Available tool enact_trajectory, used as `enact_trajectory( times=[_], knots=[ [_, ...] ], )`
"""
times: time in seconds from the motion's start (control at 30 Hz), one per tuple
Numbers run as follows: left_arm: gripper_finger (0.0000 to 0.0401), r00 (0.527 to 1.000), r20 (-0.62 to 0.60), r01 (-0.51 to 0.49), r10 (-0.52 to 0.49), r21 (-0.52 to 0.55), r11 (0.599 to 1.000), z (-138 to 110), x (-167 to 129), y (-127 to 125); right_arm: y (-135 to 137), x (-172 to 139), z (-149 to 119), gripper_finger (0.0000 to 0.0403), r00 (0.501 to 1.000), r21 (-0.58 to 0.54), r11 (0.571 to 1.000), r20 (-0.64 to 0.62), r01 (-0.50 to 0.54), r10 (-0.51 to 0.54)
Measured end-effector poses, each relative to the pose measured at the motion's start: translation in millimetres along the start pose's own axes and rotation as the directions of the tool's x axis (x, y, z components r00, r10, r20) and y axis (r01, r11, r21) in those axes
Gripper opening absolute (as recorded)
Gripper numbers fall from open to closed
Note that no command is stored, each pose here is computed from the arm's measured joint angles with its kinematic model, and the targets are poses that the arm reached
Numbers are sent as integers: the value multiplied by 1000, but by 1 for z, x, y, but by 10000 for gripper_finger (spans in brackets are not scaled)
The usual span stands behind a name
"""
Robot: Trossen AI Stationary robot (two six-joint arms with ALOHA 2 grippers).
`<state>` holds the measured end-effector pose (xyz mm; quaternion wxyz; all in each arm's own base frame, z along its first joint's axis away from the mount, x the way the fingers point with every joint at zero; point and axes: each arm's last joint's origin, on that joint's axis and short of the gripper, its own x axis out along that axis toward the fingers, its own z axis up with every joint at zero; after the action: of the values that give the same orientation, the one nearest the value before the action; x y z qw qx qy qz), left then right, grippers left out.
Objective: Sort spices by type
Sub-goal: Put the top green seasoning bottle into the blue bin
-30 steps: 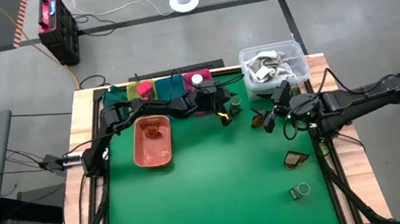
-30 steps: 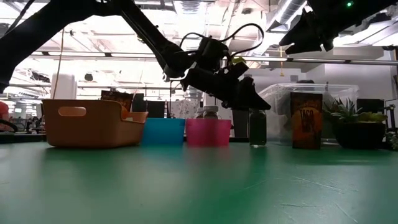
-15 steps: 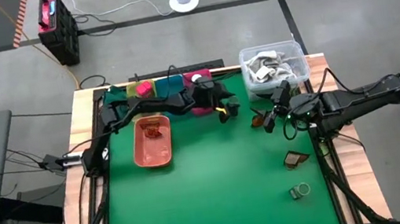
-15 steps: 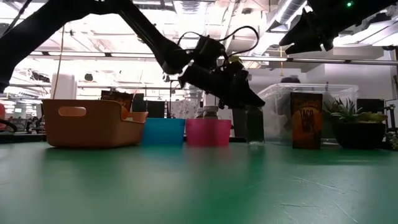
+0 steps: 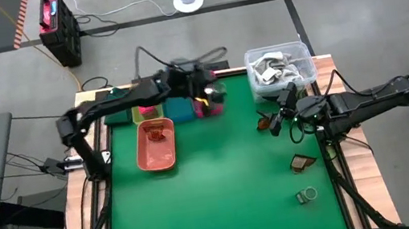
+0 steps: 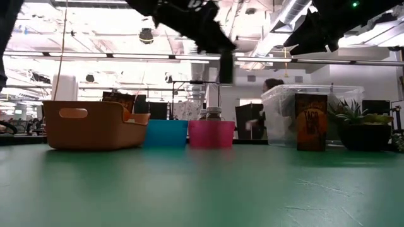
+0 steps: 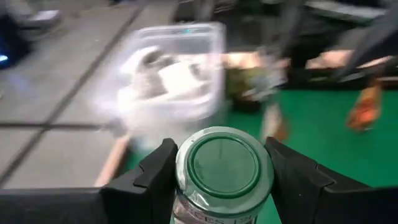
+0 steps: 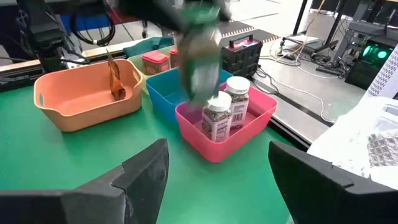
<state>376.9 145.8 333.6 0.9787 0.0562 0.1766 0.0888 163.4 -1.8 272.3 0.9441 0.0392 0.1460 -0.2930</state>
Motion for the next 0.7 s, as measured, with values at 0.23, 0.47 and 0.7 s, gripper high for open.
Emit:
enact_trajectory(
  times=[0.23, 0.47, 0.7],
  knots=[
    [196, 985, -54, -164, 162, -49, 985, -33, -40, 34, 4, -2, 0, 302, 1000, -2, 1000, 6, -26, 26],
    [196, 893, -34, -448, 448, -144, 882, -89, -52, 74, 6, -4, 0, 302, 999, -7, 999, 13, -47, 47],
    [196, 841, -98, -539, 533, -253, 804, -127, -60, 85, 6, -4, 0, 302, 999, -17, 999, 13, -45, 45]
  ],
)
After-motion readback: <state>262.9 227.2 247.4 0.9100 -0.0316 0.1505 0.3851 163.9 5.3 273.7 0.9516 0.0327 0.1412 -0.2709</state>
